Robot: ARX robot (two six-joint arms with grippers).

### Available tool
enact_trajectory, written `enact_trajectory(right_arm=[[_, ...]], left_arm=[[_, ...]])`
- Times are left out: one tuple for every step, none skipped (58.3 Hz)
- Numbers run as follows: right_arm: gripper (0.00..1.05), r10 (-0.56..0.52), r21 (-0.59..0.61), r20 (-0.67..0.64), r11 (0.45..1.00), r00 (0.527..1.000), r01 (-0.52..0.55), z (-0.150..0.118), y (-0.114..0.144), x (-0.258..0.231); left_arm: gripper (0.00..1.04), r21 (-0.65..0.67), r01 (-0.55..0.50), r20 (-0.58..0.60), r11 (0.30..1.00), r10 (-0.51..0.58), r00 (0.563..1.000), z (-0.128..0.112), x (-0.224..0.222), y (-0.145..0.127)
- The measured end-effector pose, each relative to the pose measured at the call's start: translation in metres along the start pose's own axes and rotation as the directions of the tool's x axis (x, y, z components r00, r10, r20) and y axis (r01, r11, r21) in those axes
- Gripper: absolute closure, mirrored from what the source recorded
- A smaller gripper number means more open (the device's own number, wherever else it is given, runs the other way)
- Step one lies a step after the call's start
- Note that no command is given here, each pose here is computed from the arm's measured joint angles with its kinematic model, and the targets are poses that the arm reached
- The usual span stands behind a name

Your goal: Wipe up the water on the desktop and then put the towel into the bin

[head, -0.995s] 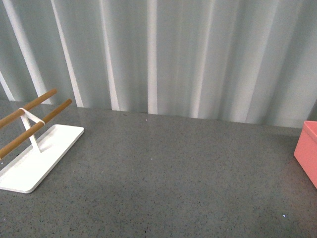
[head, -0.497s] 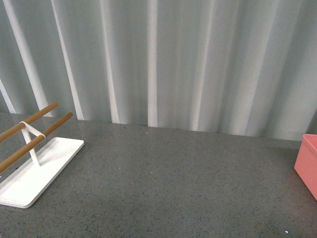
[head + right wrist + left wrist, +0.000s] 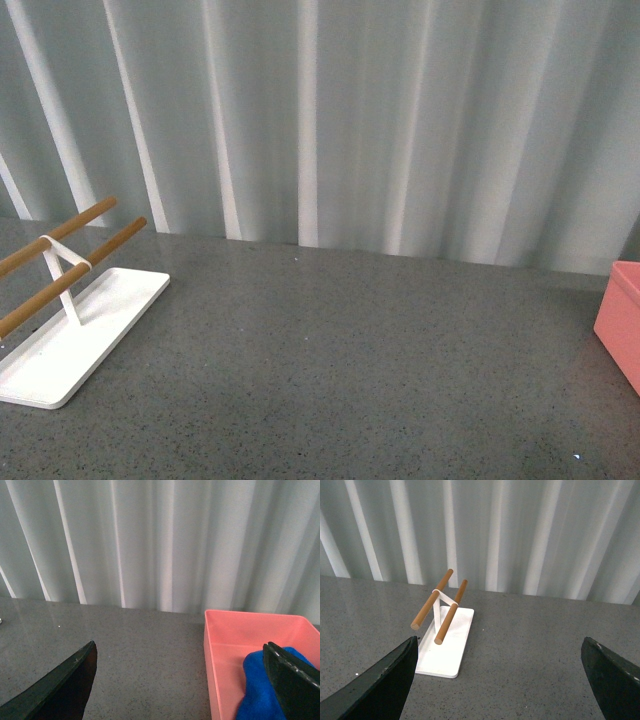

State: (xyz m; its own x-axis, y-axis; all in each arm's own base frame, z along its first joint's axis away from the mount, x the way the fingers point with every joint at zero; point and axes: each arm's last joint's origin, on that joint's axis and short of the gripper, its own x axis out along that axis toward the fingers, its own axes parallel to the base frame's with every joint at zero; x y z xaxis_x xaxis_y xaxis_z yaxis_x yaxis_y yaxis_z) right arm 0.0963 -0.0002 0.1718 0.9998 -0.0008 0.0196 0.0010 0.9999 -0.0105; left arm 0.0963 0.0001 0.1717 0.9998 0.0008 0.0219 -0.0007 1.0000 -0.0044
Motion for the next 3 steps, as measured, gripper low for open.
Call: enact_trajectory(right_arm=[[0.07,0.000,0.000,0.000,1.000,1.000,0.000,0.0000,0.0000,0.0000],[0.07,0.000,0.000,0.000,1.000,1.000,0.000,0.0000,0.0000,0.0000],[0.07,0.000,0.000,0.000,1.000,1.000,0.000,0.0000,0.0000,0.0000]], left_arm=[[0.07,0.000,0.000,0.000,1.000,0.000,1.000,0.0001,0.0000,0.0000],[0.07,0.000,0.000,0.000,1.000,0.000,1.000,0.0000,0.0000,0.0000],[0.07,0.000,0.000,0.000,1.000,0.000,1.000,0.0001,0.0000,0.0000]])
